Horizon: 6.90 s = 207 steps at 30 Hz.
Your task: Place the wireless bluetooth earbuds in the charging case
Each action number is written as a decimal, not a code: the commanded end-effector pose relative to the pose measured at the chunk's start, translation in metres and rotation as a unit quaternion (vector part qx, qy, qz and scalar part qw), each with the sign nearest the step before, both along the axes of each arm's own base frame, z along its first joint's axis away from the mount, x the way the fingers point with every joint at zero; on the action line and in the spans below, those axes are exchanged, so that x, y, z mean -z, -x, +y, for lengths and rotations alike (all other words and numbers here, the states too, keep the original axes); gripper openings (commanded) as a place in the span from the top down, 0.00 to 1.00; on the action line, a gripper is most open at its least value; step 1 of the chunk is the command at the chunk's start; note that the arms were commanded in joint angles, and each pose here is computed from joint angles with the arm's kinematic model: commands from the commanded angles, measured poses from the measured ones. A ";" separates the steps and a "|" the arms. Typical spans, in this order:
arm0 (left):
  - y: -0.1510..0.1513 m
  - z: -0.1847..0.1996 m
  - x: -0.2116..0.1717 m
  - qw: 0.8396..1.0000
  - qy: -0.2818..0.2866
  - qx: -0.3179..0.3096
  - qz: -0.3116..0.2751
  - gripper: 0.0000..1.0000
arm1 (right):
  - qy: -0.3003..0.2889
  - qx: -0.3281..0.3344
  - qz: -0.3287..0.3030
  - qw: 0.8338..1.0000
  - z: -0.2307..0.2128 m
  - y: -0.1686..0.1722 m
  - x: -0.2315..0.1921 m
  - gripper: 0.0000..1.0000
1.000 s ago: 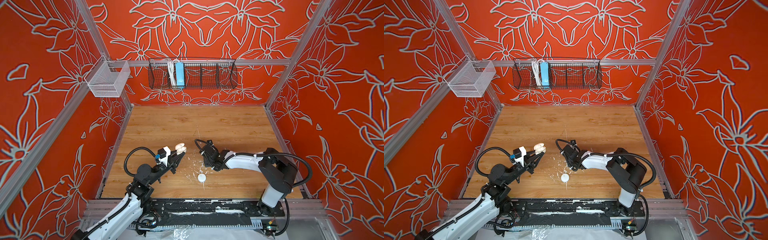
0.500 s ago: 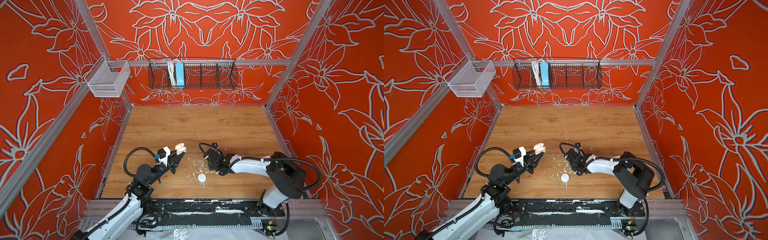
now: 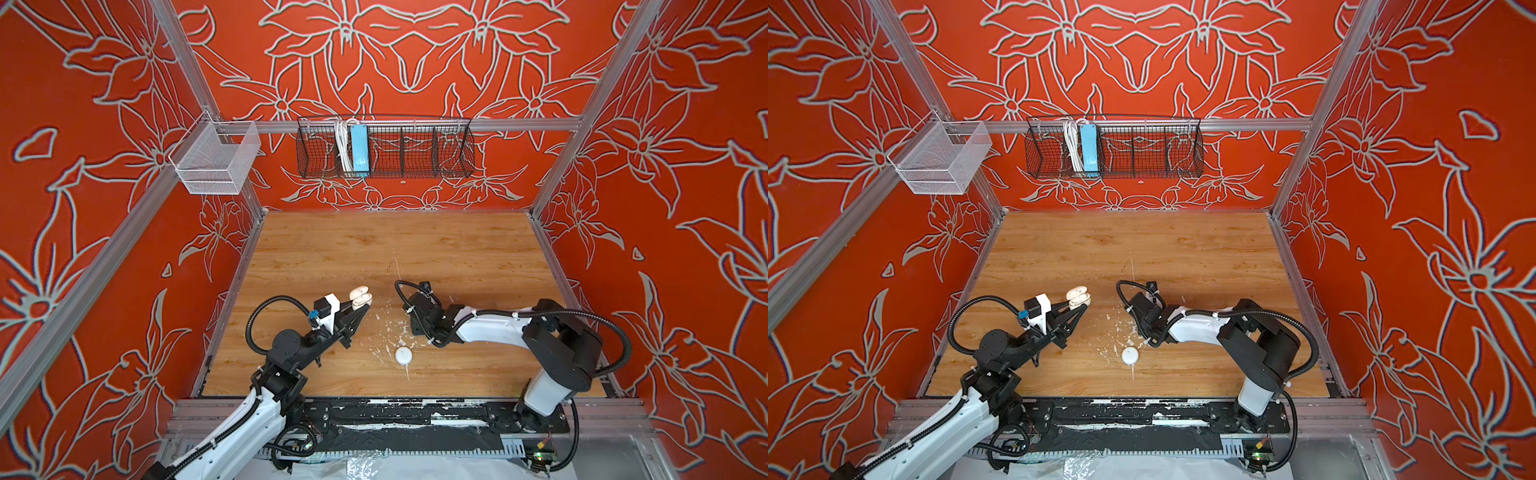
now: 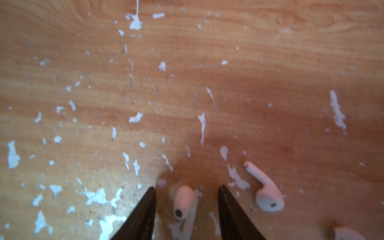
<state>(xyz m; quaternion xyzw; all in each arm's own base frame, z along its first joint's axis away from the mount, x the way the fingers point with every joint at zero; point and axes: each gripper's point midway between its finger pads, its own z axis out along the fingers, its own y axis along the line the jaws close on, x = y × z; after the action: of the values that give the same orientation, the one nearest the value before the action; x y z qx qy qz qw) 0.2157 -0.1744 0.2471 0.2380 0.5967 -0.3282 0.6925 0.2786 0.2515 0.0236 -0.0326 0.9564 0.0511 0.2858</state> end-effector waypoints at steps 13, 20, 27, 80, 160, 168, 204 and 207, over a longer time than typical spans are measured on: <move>0.002 0.000 -0.003 1.000 0.006 0.000 -0.007 1.00 | 0.016 0.010 0.036 0.999 -0.009 0.010 0.020 0.75; 0.002 0.000 -0.003 1.000 0.005 0.000 -0.008 1.00 | 0.014 0.010 0.034 0.999 -0.010 0.012 0.018 0.82; 0.002 0.000 -0.003 1.000 0.005 0.001 -0.007 1.00 | 0.006 0.013 0.006 1.000 -0.010 0.012 -0.001 0.85; 0.018 -0.007 -0.009 0.998 0.006 0.025 -0.054 1.00 | -0.393 -0.224 -0.463 0.763 0.160 0.103 -0.313 0.91; -0.046 0.063 0.043 0.962 -0.024 -0.242 0.124 1.00 | -0.076 -0.336 -0.139 0.928 0.115 0.123 -0.114 0.34; -0.050 0.061 0.048 0.961 -0.028 -0.241 0.132 1.00 | -0.081 -0.356 -0.042 0.930 0.149 0.120 -0.065 0.22; -0.046 0.077 0.045 0.954 -0.012 -0.274 0.124 1.00 | -0.021 -0.356 0.046 0.933 0.172 0.127 -0.001 0.66; -0.047 0.076 0.043 0.953 -0.012 -0.273 0.127 1.00 | -0.014 -0.346 0.036 0.937 0.171 0.123 -0.004 0.69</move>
<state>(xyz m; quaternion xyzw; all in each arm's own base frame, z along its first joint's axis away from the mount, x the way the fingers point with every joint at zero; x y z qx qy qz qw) 0.2611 -0.0995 0.1944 0.0404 0.7316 -0.1424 0.6655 0.1565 0.4317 0.0288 -0.3609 0.8884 0.1862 0.2143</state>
